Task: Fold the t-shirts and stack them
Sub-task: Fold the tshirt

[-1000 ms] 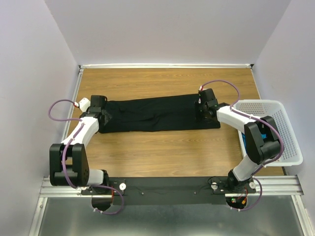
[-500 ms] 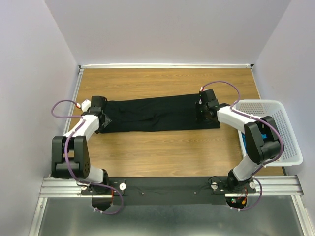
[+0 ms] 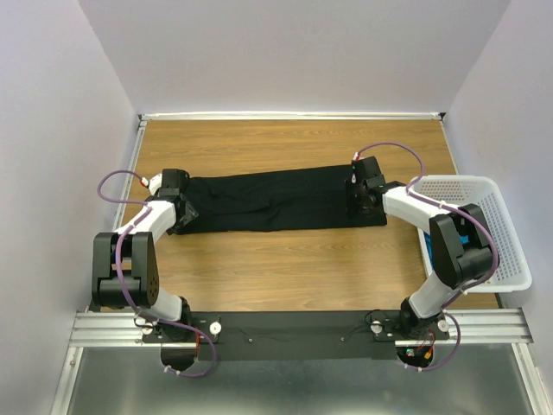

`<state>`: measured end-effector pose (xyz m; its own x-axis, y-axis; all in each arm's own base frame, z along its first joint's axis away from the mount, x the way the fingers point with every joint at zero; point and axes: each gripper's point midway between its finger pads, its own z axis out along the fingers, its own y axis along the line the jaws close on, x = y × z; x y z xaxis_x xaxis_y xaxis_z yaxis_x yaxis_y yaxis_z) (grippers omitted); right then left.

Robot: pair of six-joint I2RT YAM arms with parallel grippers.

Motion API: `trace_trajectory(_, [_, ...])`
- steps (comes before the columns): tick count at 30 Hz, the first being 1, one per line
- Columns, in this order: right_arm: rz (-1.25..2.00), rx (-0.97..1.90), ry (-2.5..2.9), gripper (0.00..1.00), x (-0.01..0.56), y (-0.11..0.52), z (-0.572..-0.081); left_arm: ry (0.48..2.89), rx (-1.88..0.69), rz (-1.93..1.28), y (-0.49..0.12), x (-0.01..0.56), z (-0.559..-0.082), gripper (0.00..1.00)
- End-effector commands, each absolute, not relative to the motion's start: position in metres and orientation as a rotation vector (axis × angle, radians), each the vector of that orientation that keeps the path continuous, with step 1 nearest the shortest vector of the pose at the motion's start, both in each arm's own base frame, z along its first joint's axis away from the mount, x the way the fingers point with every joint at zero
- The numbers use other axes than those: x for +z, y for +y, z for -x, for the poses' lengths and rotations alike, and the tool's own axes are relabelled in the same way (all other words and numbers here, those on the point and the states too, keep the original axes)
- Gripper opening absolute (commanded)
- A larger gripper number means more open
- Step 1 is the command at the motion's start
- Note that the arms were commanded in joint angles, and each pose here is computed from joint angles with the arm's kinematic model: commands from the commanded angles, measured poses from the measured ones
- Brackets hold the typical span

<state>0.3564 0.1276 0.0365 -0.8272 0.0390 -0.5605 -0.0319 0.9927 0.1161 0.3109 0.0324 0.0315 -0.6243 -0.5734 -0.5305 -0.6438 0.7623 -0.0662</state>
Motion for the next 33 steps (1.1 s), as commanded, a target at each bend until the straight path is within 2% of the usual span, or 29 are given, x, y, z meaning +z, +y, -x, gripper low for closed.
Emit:
trace_trajectory(1, [-0.018,0.137,2.572,0.40,0.029,0.120,-0.350,2.434,0.176,0.856,0.034,0.031,-0.318,0.62])
trace_trajectory(10, [-0.040,0.117,2.579,0.40,0.025,0.116,-0.348,2.452,0.215,0.858,0.038,0.027,-0.317,0.50])
trace_trajectory(16, [-0.086,0.100,2.593,0.40,0.020,0.108,-0.346,2.455,0.252,0.906,0.042,0.021,-0.309,0.30])
trace_trajectory(19, [-0.139,0.114,2.625,0.40,0.012,0.101,-0.344,2.462,0.285,0.935,0.048,0.017,-0.303,0.14])
trace_trajectory(22, [-0.220,0.131,2.666,0.40,0.001,0.094,-0.339,2.454,0.297,0.970,0.054,0.016,-0.299,0.05])
trace_trajectory(25, [-0.314,0.144,2.706,0.40,-0.010,0.083,-0.335,2.419,0.295,1.023,0.064,0.022,-0.296,0.00])
trace_trajectory(33, [-0.371,0.107,2.736,0.39,-0.012,0.072,-0.332,2.361,0.256,1.166,0.075,0.024,-0.282,0.00])
